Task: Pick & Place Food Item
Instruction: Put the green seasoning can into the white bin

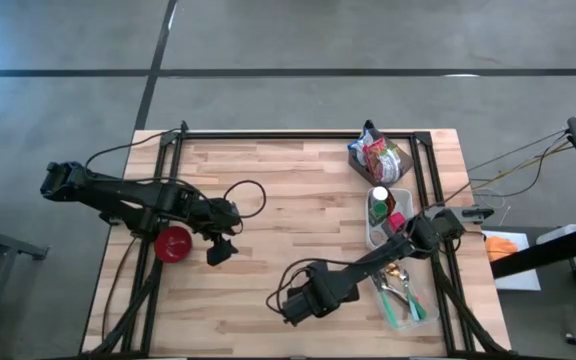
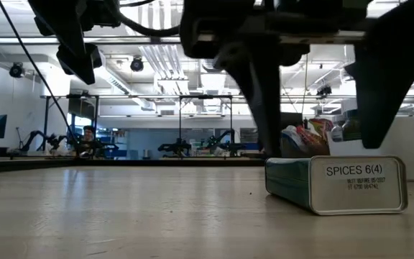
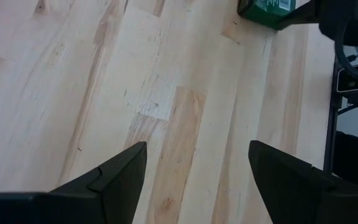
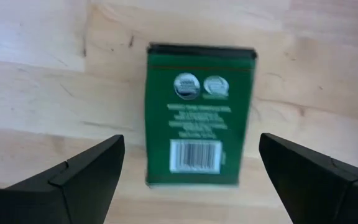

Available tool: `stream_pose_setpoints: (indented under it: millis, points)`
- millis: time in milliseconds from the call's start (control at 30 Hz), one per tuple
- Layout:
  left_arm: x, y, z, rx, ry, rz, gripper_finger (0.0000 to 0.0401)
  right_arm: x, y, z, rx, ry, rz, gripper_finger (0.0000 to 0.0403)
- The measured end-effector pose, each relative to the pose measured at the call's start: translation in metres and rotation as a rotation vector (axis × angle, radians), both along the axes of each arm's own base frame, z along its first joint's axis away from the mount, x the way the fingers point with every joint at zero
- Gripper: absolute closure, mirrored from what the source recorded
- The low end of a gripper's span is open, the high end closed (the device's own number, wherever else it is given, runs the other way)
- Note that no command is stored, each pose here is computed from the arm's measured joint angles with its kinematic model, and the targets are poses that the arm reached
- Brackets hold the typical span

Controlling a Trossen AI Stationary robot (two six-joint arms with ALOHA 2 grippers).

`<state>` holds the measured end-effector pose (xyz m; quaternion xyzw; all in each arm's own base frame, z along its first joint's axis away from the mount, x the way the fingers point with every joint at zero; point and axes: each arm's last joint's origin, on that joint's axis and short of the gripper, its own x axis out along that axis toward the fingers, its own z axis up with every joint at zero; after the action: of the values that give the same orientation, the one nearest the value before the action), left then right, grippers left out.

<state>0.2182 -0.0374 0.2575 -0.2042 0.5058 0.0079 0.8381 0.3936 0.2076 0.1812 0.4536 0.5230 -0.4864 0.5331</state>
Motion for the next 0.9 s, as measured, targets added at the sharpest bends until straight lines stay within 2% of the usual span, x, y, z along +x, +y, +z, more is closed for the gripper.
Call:
stream_pose_setpoints:
  millis: [167,500,600,767,900]
  points:
    - [0.0,0.0,0.0,0.001,0.0,-0.002,0.0118,0.003,0.0,-0.011,-0.015,-0.045,-0.004,0.0033]
    - [0.0,0.0,0.0,0.001,0.0,-0.003,0.0118,-0.003,0.002,-0.029,-0.039,-0.043,-0.037,0.0037]
    - [0.0,0.0,0.0,0.001,0.0,-0.002,0.0118,-0.002,0.002,-0.032,-0.036,-0.062,-0.038,0.0066]
    - [0.0,0.0,0.0,0.001,0.0,-0.002,0.0118,0.0,0.003,-0.035,-0.032,-0.093,-0.036,0.0152]
    - [0.0,0.0,0.0,0.001,0.001,-0.001,0.0118,0.001,0.004,-0.032,-0.045,-0.11,-0.025,0.0154]
